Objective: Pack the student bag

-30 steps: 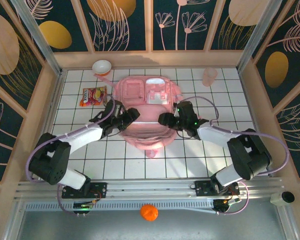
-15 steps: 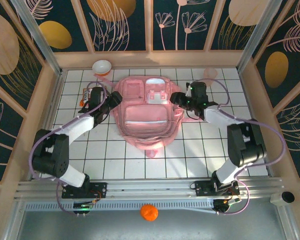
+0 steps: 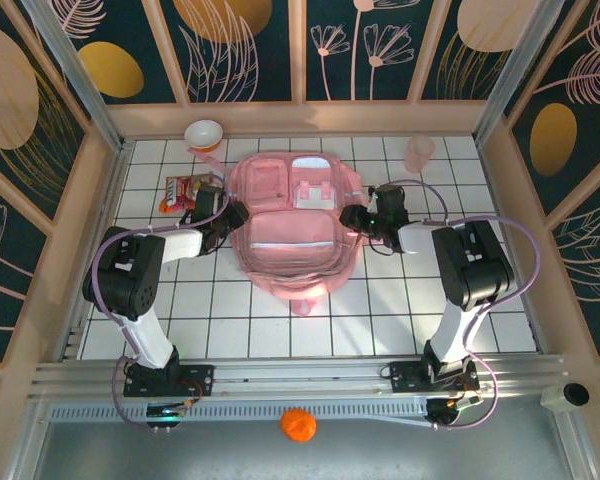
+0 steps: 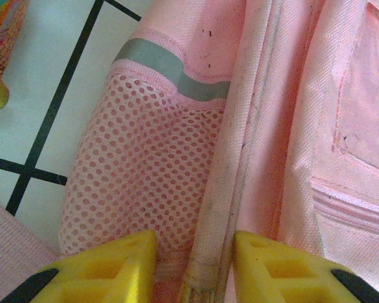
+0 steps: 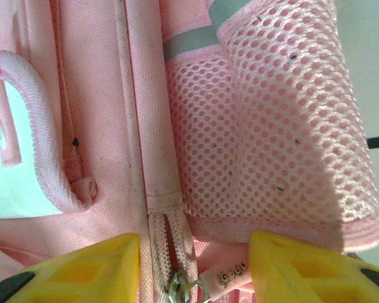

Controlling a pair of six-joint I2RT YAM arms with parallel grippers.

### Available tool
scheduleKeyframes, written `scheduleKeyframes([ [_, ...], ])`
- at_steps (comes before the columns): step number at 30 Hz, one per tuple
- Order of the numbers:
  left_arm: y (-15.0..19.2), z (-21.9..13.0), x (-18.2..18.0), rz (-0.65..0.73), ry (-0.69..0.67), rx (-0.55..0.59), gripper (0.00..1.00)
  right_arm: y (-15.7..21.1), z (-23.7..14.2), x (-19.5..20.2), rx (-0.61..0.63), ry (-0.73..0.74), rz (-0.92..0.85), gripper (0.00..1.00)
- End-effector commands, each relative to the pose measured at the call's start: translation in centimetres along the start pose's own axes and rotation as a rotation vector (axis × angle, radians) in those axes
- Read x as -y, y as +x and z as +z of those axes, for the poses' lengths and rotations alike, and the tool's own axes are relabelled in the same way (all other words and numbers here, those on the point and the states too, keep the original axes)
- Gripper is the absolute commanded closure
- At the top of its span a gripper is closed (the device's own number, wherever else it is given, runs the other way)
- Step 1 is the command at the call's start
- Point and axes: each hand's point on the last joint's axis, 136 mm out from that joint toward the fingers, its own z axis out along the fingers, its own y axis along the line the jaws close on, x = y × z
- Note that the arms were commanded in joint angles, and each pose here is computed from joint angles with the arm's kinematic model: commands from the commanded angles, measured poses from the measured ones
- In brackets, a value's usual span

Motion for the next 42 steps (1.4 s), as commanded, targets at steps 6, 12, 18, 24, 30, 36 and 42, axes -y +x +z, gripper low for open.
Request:
scheduleKeyframes([
  [6,5.7,0.0,1.6,0.014,0.034,-0.113,0.67,2.9,-3.9,3.8,-0.021,0.145,0.065,0.52],
  [12,5.0,-0.4,2.5,0.014,0.036,-0.070,0.66,2.2,-4.7,3.6,0.001,0.143,0.060,0.52],
  [18,0.6,-3.1,5.2,0.090,0.024,0.038,0.48,-0.6,-5.9,1.1,0.068,0.093,0.008,0.54],
  [24,-10.1,-10.6,9.4,0.224,-0.018,0.341,0.23,-7.5,-13.6,-3.4,0.274,0.105,-0.128,0.49],
  [30,-16.5,-21.5,8.3,0.276,-0.140,0.742,0.01,-15.0,-24.5,-6.6,0.581,0.148,-0.259,0.01],
  [36,-15.6,-26.8,1.9,0.311,-0.345,1.015,0.01,-17.4,-30.3,-3.9,0.786,0.241,-0.305,0.01],
  [42,-12.2,-24.7,-3.2,0.327,-0.437,1.006,0.01,-14.7,-29.0,1.3,0.845,0.334,-0.383,0.01],
])
